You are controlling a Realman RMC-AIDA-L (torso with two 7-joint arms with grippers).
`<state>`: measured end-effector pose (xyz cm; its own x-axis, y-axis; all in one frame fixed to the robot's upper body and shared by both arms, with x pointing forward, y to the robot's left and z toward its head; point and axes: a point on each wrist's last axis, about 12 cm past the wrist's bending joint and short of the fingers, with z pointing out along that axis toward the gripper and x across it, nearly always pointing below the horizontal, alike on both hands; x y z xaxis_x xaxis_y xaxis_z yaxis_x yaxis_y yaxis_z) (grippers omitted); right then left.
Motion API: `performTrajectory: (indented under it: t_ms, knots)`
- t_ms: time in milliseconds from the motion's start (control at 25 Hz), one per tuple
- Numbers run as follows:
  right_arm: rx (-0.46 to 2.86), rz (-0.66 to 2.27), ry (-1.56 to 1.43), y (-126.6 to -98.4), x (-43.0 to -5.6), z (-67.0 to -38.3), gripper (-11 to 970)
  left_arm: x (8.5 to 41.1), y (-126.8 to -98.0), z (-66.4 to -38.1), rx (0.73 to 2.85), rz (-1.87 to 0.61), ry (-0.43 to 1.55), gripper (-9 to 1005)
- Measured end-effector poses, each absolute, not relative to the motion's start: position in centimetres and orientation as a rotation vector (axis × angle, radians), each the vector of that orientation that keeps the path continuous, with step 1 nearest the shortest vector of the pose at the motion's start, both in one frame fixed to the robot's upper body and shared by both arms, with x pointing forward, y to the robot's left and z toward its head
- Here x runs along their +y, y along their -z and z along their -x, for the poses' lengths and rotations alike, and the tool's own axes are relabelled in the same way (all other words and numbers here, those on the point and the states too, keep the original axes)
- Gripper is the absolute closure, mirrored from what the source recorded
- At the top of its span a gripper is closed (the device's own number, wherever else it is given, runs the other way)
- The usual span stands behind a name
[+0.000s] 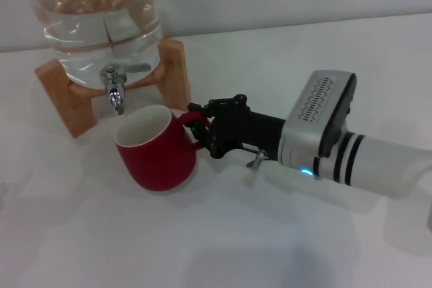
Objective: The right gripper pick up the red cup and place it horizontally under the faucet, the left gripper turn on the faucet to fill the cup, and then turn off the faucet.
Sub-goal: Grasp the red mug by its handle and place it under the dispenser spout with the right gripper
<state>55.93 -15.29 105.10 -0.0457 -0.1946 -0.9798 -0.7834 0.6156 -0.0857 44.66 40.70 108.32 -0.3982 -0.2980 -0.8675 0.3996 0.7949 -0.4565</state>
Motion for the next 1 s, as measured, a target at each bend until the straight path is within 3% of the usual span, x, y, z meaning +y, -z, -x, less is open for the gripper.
performTrajectory:
  t_ms: [1000]
  knots:
    - [1.649, 0.860, -0.538, -105.5, -13.7, -57.9, 813, 40.6, -108.5, -44.6, 1.824, -0.089, 0.766, 114]
